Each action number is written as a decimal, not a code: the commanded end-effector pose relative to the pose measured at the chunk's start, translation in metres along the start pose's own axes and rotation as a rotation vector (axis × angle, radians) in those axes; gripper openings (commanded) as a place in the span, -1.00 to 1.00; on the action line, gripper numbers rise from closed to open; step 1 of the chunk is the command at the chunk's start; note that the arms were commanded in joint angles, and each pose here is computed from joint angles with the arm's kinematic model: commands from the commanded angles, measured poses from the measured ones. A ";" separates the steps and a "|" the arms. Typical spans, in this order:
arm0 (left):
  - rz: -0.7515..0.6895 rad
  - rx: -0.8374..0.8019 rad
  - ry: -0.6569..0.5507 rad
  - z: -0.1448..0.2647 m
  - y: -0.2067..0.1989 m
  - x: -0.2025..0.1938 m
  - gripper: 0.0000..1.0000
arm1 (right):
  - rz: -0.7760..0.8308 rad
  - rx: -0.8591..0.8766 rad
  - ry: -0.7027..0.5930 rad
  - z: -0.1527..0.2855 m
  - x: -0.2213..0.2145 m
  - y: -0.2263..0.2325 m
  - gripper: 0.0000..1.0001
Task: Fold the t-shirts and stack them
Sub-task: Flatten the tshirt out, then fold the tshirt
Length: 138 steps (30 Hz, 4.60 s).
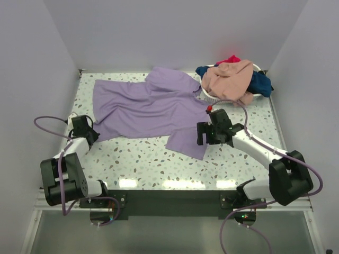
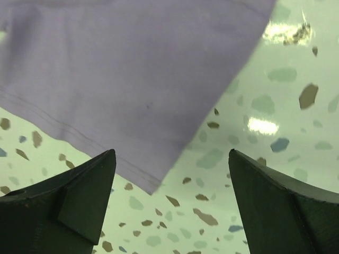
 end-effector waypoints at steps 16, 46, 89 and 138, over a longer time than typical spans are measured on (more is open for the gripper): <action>0.026 -0.052 -0.055 0.016 -0.006 0.008 -1.00 | 0.016 -0.086 0.147 -0.007 -0.060 0.031 0.57; 0.004 0.037 -0.074 0.035 0.015 -0.014 0.36 | 0.049 -0.156 0.141 -0.030 -0.059 0.033 -1.00; -0.005 0.094 -0.018 -0.005 0.011 -0.018 -0.65 | 0.062 -0.099 0.077 -0.020 -0.053 0.035 -1.00; 0.049 -0.236 -0.124 0.088 -0.030 0.022 -1.00 | 0.128 -0.255 -0.299 0.116 0.070 0.025 -1.00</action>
Point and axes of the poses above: each gripper's point midway between its finger pads, its own z axis back along the fingers, its own y axis along the line the jaws close on, x = y × z, the point moved 5 cm from there along z, back along the fingers, and after that the axes turned 7 degrees about z, right-handed, at the moved point
